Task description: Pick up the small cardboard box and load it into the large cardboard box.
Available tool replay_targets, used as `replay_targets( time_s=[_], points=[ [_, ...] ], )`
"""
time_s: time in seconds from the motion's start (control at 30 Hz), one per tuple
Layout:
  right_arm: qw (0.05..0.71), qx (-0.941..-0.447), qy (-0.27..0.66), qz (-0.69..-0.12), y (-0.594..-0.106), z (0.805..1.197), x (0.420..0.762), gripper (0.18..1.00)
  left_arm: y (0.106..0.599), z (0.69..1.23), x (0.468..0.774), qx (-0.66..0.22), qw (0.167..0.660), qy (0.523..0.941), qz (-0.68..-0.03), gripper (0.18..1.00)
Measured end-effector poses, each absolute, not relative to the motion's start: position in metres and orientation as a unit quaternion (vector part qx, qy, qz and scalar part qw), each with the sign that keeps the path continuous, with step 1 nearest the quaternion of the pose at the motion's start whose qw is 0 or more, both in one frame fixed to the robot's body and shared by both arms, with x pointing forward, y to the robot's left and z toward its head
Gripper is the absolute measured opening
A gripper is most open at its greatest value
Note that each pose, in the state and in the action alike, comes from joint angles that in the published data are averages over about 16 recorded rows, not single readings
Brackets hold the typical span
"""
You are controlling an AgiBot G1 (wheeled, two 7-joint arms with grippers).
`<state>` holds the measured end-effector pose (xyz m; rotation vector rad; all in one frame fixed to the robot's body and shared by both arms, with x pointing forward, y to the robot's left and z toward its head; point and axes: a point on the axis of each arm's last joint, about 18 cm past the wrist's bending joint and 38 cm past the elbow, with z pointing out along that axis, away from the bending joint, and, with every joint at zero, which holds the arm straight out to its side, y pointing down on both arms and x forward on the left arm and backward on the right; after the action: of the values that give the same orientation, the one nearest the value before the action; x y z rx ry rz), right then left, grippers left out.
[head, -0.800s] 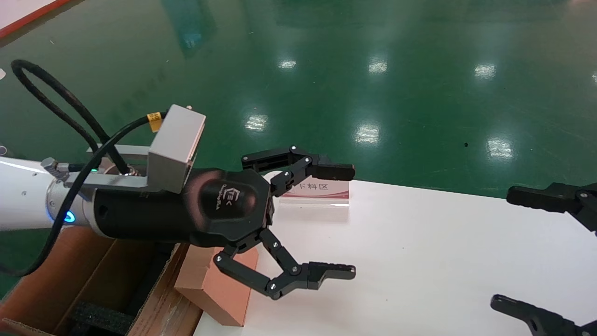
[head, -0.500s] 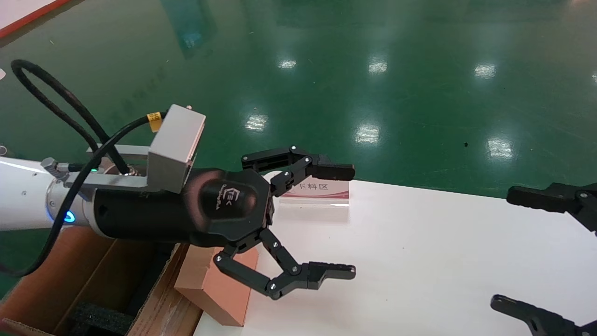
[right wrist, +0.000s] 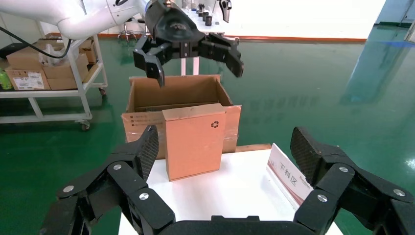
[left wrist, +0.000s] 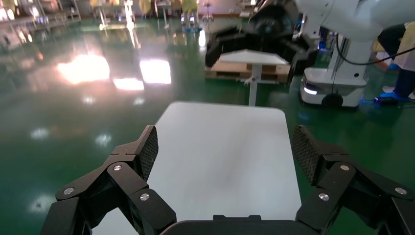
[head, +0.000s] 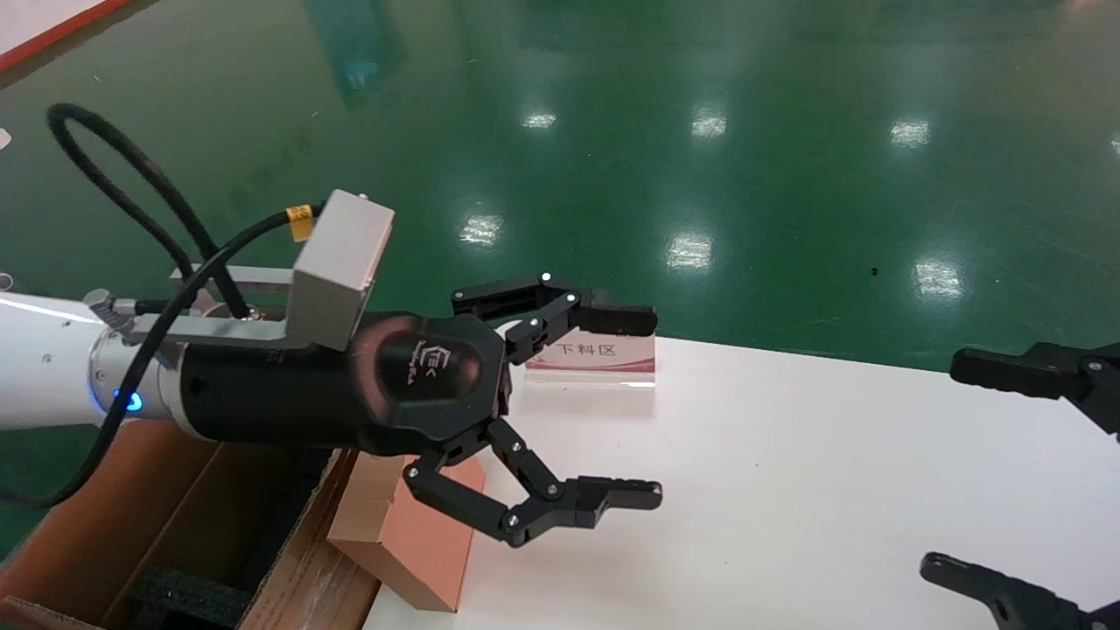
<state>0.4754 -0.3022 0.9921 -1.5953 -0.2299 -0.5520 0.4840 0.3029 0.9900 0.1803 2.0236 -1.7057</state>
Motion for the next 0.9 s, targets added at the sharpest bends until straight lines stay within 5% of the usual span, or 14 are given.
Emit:
replay_targets(
  time_s=[0.5, 0.9],
  points=[
    [0.659, -0.705, -0.102, -0.244, -0.302, 0.992, 0.475, 1.001, 0.303, 0.996, 0.526, -0.111, 0.231, 0.871, -0.419, 1.001],
    [0.659, -0.705, -0.102, -0.244, -0.302, 0.992, 0.475, 1.001, 0.31, 1.021, 0.548, -0.307, 0.251, 0.882, -0.253, 1.001]
  ],
)
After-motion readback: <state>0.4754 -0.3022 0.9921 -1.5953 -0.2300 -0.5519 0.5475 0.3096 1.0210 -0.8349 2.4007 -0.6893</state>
